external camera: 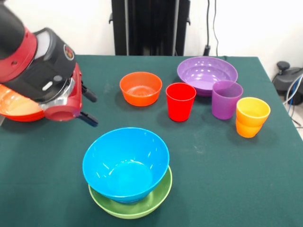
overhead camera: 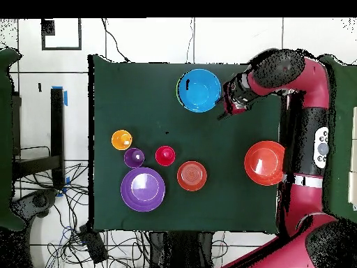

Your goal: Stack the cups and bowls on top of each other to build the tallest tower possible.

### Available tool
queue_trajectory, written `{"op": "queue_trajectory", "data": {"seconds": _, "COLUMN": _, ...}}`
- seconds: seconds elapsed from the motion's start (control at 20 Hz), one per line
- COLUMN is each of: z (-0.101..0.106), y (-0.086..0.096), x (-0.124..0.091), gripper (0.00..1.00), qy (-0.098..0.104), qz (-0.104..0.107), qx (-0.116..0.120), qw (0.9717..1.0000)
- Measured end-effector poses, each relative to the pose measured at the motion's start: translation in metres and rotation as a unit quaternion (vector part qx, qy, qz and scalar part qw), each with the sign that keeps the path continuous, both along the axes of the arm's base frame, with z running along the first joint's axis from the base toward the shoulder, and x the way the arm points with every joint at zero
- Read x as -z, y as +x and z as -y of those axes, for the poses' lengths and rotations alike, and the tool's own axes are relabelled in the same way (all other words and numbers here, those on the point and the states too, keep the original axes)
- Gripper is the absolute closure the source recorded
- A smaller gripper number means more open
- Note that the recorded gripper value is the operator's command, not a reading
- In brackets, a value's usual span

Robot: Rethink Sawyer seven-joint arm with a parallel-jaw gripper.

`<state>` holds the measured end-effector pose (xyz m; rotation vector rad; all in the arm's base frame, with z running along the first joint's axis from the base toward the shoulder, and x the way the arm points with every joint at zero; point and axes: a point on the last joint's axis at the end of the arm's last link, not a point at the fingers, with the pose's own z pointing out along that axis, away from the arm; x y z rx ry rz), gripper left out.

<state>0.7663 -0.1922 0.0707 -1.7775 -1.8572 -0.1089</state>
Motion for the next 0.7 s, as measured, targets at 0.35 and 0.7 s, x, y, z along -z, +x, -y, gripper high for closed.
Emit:
{"op": "queue_trajectory", "data": {"seconds": 0.35, "z": 0.009, "y": -0.006, "x": -0.041, "gripper": 0.00, "qy": -0.071, "qz": 0.048, "qx": -0.029, "qw": 0.9959}}
{"op": "queue_trajectory", "data": {"seconds": 0.7, "z": 0.012, "y": 0.006, "x": -0.099, "gripper": 0.00, "qy": -0.163, "qz": 0.093, "qx": -0.048, "qw": 0.9811}}
